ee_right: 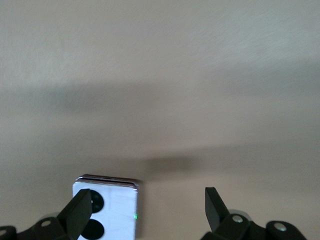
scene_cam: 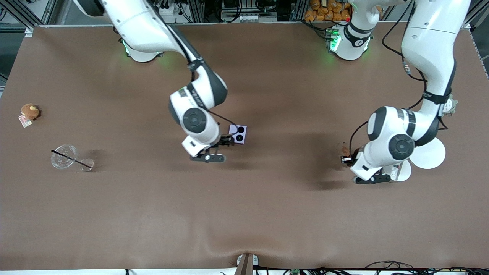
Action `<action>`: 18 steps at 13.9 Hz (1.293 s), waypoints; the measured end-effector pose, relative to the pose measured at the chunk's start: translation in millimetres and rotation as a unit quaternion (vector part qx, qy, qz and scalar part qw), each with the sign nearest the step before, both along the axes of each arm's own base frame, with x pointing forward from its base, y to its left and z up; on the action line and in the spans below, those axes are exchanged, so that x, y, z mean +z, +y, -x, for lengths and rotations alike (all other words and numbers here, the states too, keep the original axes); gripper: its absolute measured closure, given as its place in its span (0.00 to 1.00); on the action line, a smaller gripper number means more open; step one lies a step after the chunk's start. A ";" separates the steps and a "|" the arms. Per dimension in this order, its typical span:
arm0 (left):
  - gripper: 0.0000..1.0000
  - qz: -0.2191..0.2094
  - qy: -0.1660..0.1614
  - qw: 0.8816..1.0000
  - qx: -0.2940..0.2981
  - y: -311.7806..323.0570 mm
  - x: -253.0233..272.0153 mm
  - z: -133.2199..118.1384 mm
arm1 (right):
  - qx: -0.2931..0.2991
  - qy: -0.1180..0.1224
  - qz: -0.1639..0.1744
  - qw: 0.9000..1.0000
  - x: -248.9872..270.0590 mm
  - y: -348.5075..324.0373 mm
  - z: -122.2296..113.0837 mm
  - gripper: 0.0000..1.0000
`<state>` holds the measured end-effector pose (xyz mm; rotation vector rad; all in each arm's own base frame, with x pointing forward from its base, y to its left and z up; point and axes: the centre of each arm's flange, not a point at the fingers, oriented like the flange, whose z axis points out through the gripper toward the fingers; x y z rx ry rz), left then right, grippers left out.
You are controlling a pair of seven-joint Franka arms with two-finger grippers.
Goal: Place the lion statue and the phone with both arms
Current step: 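Place the lion with the left gripper while the right gripper grasps the phone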
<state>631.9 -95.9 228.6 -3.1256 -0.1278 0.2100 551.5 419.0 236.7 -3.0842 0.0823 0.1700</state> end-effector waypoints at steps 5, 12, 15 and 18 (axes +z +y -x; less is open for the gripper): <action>0.63 -0.027 -0.001 0.999 -0.035 -2.8 -0.4 8.9 | -0.010 0.001 0.007 1.000 -10.3 41.5 39.8 0.00; 0.63 -0.042 -0.018 0.998 -0.054 -0.5 -0.1 6.7 | -0.025 -0.013 0.027 0.999 -48.7 51.4 54.1 0.00; 0.63 -0.059 -0.025 0.996 -0.068 6.4 -0.1 4.9 | -0.035 -0.020 0.022 0.999 -53.1 54.0 54.2 0.00; 0.63 -0.059 -0.032 0.996 -0.065 15.9 -2.9 2.0 | -0.043 -0.024 0.019 0.999 -52.0 54.5 52.9 0.00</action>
